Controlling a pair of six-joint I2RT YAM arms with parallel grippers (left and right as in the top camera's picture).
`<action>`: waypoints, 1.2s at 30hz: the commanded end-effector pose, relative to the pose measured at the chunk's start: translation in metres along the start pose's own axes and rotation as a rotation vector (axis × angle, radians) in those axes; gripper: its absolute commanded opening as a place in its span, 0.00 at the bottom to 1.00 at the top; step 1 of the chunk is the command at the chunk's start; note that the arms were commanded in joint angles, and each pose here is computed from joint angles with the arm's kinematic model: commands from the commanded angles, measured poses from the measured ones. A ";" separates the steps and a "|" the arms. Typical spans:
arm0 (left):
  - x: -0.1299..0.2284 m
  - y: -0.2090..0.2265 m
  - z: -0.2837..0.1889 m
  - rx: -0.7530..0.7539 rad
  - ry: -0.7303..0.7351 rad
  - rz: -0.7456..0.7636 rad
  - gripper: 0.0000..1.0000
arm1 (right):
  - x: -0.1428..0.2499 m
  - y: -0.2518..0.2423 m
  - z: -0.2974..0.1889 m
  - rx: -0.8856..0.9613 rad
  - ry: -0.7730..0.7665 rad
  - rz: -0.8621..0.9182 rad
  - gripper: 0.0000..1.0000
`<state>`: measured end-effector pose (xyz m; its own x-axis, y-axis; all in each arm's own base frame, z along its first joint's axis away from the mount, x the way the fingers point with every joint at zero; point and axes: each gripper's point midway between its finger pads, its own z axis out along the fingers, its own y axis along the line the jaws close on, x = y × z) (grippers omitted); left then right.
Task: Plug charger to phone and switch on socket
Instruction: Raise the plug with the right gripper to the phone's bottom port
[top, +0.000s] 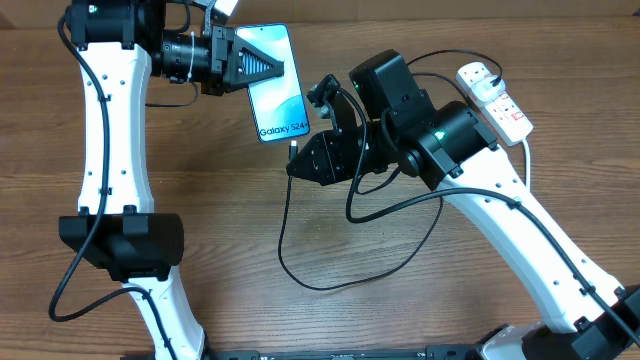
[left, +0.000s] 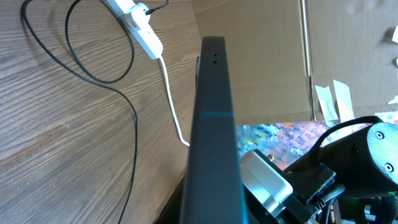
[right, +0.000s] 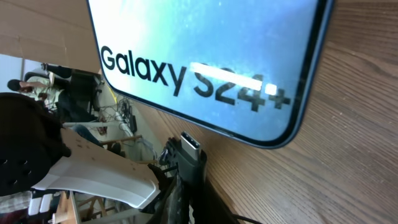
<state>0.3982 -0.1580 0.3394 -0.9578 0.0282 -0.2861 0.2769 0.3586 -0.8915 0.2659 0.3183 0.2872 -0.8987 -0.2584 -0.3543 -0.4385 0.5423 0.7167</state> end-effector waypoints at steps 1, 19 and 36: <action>0.000 -0.018 -0.002 0.076 -0.012 0.053 0.04 | -0.001 0.018 -0.010 -0.033 -0.023 -0.022 0.04; 0.001 -0.019 -0.002 0.079 -0.010 0.053 0.04 | -0.004 0.027 -0.006 -0.050 -0.036 -0.031 0.04; 0.003 -0.024 0.003 0.101 -0.001 0.076 0.04 | -0.009 0.020 -0.006 -0.012 -0.059 -0.012 0.04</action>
<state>0.3958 -0.1608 0.3453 -0.9489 0.0378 -0.3134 0.3086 0.3210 -0.8954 0.2662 0.3269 0.2900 -0.9082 -0.2308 -0.3492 -0.4179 0.5486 0.7242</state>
